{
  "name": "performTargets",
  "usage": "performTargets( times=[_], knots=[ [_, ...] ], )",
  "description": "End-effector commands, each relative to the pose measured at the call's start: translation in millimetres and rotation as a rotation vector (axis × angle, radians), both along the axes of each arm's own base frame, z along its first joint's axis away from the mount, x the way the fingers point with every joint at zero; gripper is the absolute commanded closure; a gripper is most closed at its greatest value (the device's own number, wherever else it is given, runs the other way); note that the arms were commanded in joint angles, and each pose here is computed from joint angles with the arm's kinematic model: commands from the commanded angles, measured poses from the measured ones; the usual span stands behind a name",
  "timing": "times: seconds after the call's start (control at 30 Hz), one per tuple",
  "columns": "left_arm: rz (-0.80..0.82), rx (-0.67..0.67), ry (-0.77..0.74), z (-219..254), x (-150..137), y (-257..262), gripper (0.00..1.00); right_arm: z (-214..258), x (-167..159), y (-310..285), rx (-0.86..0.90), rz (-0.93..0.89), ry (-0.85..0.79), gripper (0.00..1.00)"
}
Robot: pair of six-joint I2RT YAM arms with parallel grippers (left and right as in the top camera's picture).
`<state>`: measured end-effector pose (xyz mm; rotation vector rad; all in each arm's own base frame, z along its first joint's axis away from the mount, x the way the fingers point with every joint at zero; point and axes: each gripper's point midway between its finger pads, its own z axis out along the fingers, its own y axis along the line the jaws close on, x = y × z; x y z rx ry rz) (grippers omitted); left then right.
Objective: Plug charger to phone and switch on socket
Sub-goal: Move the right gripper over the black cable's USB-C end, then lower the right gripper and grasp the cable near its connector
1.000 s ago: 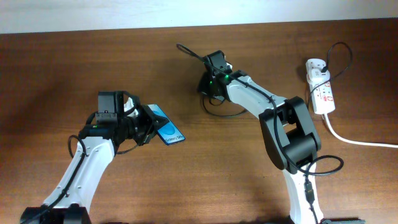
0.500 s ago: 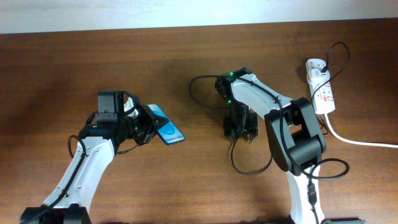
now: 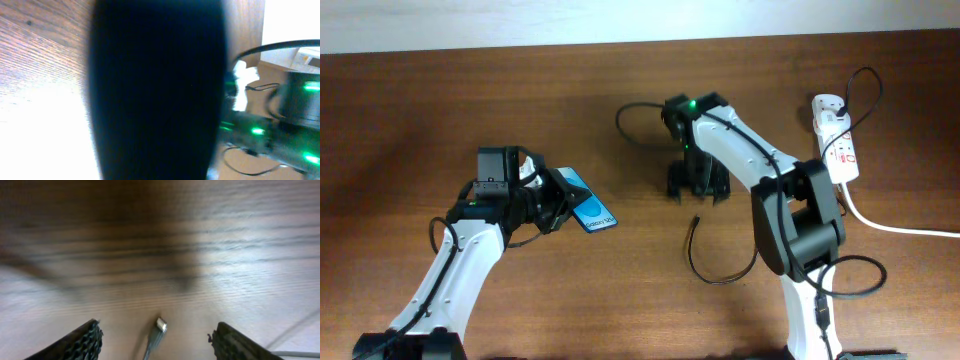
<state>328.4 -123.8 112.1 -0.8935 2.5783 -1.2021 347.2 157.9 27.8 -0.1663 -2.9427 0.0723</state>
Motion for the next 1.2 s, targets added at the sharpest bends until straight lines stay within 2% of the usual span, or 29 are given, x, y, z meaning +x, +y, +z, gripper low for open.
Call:
performTargets(
  times=[0.0,0.1,0.3,0.33,0.37,0.43,0.5,0.77,0.83,0.97,1.03,1.1,1.17],
  knots=[
    [-0.017,-0.008,-0.031,7,3,-2,1.0,78,22,1,0.022,0.006,-0.188,0.25],
    [-0.017,-0.008,-0.031,7,3,-2,1.0,132,6,-9,0.04,0.004,-0.265,0.24],
    [-0.023,-0.019,-0.03,9,2,-3,1.0,196,-30,-32,0.038,0.003,-0.359,0.23],
    [-0.027,-0.024,-0.03,9,1,-4,1.0,208,-40,-36,0.043,0.002,-0.373,0.19],
    [-0.027,-0.024,-0.03,9,1,-4,1.0,215,-47,-39,0.047,-0.001,-0.382,0.14],
    [-0.027,-0.024,-0.03,9,1,-4,1.0,231,-63,-50,0.035,-0.042,-0.405,0.11],
    [-0.027,-0.024,-0.03,9,1,-4,1.0,248,-77,-72,-0.035,-0.108,-0.456,0.11],
    [-0.027,-0.024,-0.03,9,1,-4,1.0,306,-115,-102,0.008,-0.207,-0.699,0.1],
    [-0.027,-0.024,-0.03,9,1,-4,1.0,312,-124,-106,0.022,-0.212,-0.726,0.06],
    [-0.027,-0.024,-0.03,9,1,-4,1.0,290,-142,-131,-0.075,-0.326,-0.717,0.0],
    [-0.026,-0.024,-0.03,9,1,-4,1.0,245,-139,-139,-0.153,-0.388,-0.685,0.01],
    [-0.027,-0.024,-0.03,9,1,-4,1.0,199,-127,-125,-0.133,-0.376,-0.627,0.02],
    [-0.027,-0.024,-0.03,9,1,-4,1.0,139,-123,-102,-0.07,-0.353,-0.501,0.02]
  ],
)
